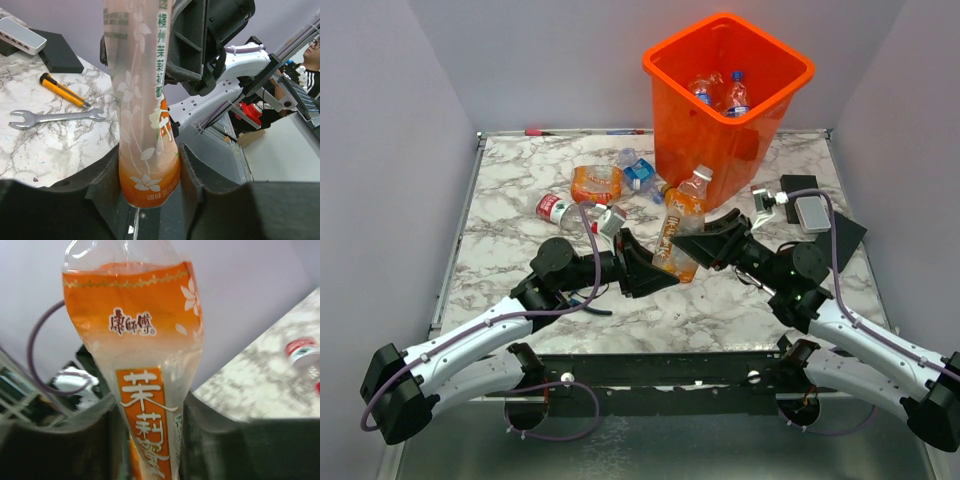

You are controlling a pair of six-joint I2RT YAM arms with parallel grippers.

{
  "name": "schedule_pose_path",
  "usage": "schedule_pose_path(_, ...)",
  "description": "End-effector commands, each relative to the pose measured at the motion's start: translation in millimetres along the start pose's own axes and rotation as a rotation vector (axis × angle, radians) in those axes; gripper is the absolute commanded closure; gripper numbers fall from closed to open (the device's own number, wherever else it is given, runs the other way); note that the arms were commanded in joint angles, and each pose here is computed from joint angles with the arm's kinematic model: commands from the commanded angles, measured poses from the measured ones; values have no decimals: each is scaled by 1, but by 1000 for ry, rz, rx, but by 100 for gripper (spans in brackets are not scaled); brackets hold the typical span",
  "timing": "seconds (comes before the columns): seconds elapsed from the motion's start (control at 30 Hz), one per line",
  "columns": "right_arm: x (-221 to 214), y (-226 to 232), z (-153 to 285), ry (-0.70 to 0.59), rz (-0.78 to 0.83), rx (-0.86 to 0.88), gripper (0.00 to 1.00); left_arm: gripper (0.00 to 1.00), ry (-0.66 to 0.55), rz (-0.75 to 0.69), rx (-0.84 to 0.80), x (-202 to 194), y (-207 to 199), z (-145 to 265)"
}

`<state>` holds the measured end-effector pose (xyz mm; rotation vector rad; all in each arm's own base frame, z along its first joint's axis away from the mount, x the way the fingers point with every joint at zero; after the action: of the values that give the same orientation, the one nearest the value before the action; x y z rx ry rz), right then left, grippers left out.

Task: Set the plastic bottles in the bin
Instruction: Place the plastic bottle in the trash bin.

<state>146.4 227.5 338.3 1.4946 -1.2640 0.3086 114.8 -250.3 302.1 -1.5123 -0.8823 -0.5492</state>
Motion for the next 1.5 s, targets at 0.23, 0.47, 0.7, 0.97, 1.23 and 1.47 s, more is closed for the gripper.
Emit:
schedule_pose_path(0.23,41,27,20,65,158,-178,1,77,-81,-132,43,9,0,7)
schedule_pose_path(0.47,96,47,18,31,259,-360,0,81,-61,-261,102,7,7,17)
schedule_pose_path(0.7,123,55,-19,72,287,-383,3,84,-12,-302,129,5,10,19)
schedule_pose_path(0.97,124,36,-44,111,280,-476,8,86,-19,-306,118,7,4,22)
schedule_pose_path(1.23,115,32,-46,136,232,-474,21,87,-29,-311,123,8,2,26)
schedule_pose_path(1.47,99,37,-51,220,167,-384,42,89,-35,-318,139,9,4,26)
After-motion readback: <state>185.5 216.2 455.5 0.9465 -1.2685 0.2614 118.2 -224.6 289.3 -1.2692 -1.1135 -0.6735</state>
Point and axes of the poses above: each gripper's point midway between its finger pads, its own z axis back along the fingers, its own y axis along the line the jaws close on, x = y × z, the point moved 7 cm from there along z, back along the fingers, and after that the axes turned 4 degrees about z, right-handed, at the moved point
